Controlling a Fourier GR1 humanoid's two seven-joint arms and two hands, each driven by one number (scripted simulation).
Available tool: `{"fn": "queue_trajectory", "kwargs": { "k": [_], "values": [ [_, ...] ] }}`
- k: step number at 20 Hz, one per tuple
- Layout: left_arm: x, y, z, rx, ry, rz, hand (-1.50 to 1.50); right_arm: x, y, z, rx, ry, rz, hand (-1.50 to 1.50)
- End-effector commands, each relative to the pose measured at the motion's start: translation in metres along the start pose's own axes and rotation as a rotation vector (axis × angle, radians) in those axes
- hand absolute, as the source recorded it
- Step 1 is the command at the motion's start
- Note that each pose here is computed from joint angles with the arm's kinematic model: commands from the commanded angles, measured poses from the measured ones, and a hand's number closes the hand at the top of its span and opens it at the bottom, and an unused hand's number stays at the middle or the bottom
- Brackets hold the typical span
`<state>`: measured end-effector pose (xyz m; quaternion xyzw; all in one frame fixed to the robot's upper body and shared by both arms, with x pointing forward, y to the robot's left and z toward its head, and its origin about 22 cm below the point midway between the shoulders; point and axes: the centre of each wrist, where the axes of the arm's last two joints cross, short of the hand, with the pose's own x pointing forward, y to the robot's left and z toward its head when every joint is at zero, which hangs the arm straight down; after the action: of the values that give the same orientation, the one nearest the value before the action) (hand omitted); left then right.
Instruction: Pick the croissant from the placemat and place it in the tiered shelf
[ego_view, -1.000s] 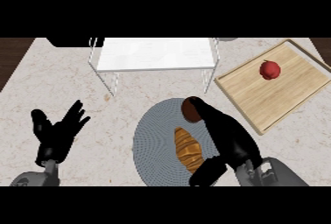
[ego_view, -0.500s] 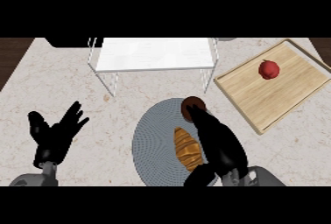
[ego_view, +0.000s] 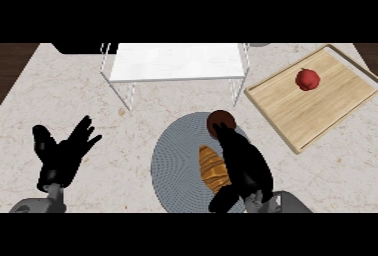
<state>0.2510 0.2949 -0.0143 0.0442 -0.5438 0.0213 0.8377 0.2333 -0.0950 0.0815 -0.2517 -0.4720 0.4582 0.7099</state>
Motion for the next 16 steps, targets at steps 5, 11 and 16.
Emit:
{"fn": "queue_trajectory", "kwargs": {
  "k": [5, 11, 16],
  "values": [
    [-0.018, 0.017, -0.001, -0.012, 0.038, 0.003, 0.0, 0.006, 0.013, -0.017, -0.037, 0.089, 0.061, -1.5],
    [-0.024, 0.008, -0.001, -0.001, 0.022, 0.001, 0.0, 0.003, 0.031, -0.045, -0.053, 0.062, 0.046, -1.5],
    [-0.001, 0.01, -0.019, 0.002, 0.032, -0.006, 0.0, -0.016, 0.046, -0.052, -0.067, 0.032, 0.032, -1.5]
  ]
}}
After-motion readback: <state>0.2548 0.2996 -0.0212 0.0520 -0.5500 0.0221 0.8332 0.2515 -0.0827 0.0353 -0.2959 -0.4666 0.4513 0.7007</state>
